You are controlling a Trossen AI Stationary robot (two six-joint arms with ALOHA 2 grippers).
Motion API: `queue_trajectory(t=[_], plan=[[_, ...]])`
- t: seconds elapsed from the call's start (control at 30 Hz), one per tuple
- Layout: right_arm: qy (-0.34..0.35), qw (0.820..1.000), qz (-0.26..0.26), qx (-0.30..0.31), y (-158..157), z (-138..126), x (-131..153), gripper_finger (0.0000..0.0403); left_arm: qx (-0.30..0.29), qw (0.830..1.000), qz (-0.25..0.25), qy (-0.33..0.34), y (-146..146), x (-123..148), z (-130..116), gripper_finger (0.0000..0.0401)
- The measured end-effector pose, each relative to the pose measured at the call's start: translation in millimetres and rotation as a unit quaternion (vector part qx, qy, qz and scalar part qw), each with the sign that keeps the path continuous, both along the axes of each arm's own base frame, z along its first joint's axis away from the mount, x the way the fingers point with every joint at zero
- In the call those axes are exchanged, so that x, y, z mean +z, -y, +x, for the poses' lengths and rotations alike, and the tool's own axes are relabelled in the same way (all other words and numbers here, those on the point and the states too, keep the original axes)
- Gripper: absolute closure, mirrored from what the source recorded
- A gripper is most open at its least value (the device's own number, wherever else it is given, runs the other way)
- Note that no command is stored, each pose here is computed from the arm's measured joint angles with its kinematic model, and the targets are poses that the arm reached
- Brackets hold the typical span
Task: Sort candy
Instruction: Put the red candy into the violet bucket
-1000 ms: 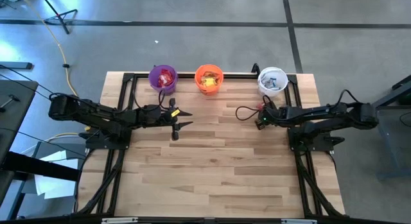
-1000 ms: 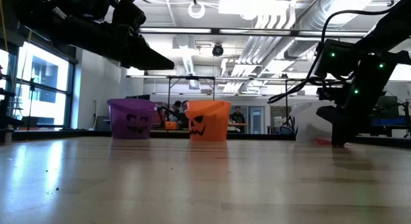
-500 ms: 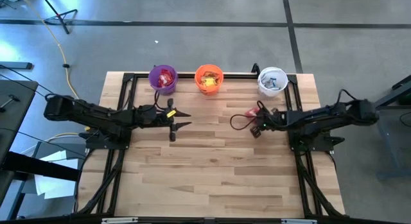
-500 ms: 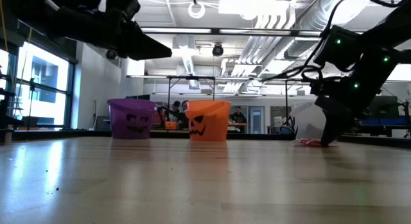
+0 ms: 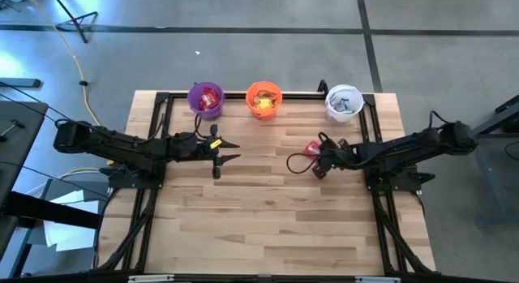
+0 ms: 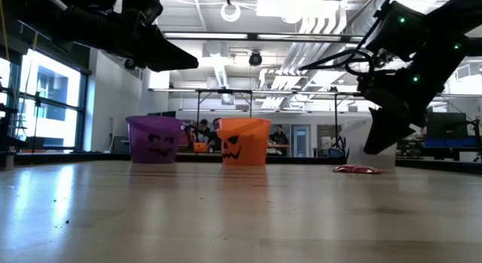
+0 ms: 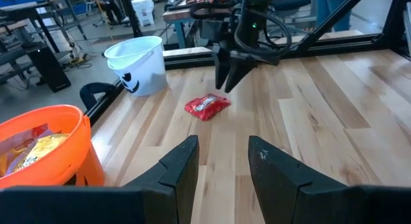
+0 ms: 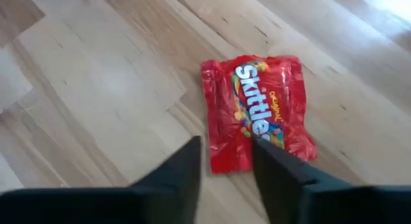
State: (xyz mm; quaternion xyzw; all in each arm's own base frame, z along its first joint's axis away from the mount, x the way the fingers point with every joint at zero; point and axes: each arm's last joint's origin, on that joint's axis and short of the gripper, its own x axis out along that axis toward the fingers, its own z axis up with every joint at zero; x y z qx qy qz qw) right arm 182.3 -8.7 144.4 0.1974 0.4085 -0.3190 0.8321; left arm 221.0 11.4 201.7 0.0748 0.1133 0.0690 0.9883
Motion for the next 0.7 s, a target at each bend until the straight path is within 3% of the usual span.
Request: queue_trajectory(t=[0.17, 0.3, 0.7], plan=[[-0.026, 0.999, -0.036, -0.017, 0.9, -1.7, -4.6, 0.0185, 0.000, 1.000, 0.000, 0.000, 0.0, 0.0, 0.0, 0.0280], [-0.050, 0.996, -0.070, -0.012, 2.8, 1.4, -11.0, 0.0134, -0.001, 1.000, 0.000, 0.000, 0.4, -0.1, 0.1, 0.0280], [-0.085, 0.994, -0.063, -0.006, 2.8, 5.1, -37.6, 0.0120, -0.021, 1.000, 0.005, -0.003, 9.9, -0.5, 0.3, 0.0280]])
